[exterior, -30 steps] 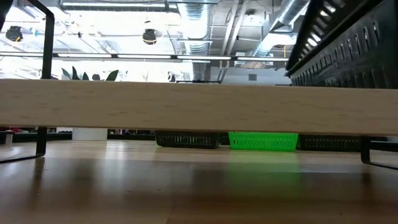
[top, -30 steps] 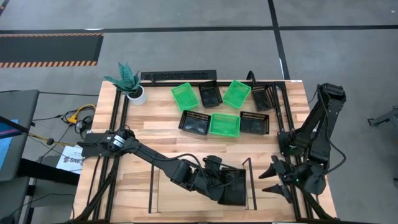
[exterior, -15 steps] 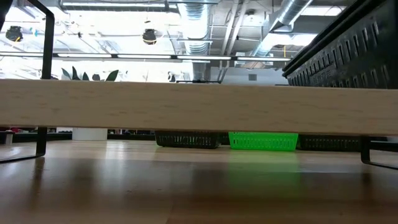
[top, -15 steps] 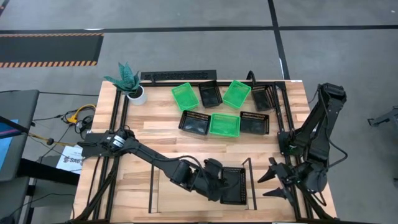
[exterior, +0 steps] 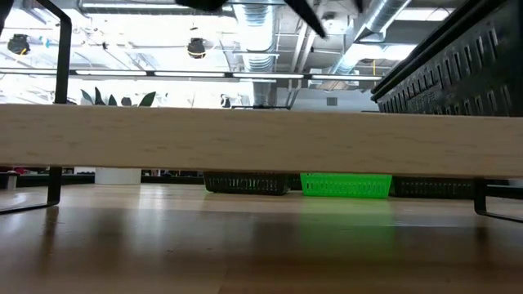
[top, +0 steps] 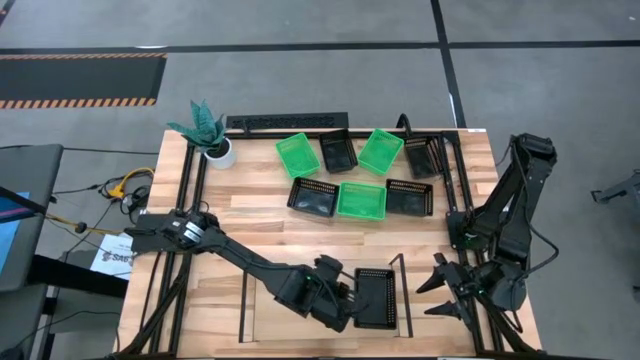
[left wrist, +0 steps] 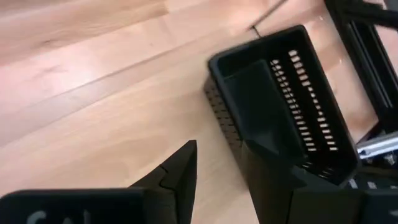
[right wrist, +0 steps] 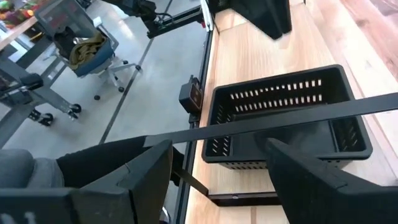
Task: Stack baskets on shelf by color
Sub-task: Stack the black bin on the black bin on the shelf
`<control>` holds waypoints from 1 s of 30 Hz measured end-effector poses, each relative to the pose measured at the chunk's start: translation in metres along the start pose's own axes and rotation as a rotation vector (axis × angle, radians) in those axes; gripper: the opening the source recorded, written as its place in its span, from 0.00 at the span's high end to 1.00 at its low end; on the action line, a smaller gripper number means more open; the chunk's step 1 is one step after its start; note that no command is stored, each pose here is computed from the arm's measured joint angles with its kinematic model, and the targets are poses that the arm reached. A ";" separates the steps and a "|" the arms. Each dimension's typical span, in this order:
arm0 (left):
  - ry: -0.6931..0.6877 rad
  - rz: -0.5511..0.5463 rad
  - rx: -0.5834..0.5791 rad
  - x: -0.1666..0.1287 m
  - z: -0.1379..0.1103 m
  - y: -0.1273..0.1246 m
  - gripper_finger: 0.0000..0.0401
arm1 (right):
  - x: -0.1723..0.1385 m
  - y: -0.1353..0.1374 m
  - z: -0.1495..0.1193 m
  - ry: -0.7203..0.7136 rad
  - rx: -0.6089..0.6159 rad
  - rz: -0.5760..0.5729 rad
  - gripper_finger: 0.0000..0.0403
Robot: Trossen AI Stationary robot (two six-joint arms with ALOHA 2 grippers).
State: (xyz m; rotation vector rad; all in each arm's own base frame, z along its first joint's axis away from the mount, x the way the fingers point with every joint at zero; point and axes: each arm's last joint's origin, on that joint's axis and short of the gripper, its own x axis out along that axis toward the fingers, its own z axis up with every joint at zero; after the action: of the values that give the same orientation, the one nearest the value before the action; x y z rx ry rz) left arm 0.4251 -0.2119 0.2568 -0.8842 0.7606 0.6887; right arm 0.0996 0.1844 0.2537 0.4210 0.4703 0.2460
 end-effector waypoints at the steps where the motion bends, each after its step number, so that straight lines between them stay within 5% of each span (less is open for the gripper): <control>1: 0.006 0.016 0.020 0.005 -0.001 0.001 0.72 | 0.001 -0.001 0.000 -0.005 -0.005 -0.009 0.30; 6: 0.012 0.046 0.090 0.012 0.025 0.005 0.72 | 0.005 -0.015 0.010 -0.022 -0.029 -0.107 0.30; 15: -0.226 -0.067 0.210 -0.074 0.092 0.010 0.72 | -0.025 -0.062 0.057 0.122 -0.108 -0.503 0.30; 20: -0.310 0.037 0.298 -0.099 0.103 0.026 0.72 | -0.038 -0.092 0.064 0.178 -0.086 -0.735 0.30; 24: -0.239 0.196 0.339 -0.093 0.114 0.045 0.72 | -0.038 -0.105 0.065 0.208 -0.041 -0.832 0.30; 30: -0.117 0.391 0.309 -0.039 0.155 0.075 0.72 | -0.037 -0.110 0.068 0.214 -0.008 -0.854 0.30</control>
State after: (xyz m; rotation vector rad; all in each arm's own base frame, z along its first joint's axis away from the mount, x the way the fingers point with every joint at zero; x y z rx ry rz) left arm 0.3898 -0.0517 0.3226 -0.4113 0.9159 0.9284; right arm 0.1150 0.0520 0.2739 0.1573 0.8151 -0.5390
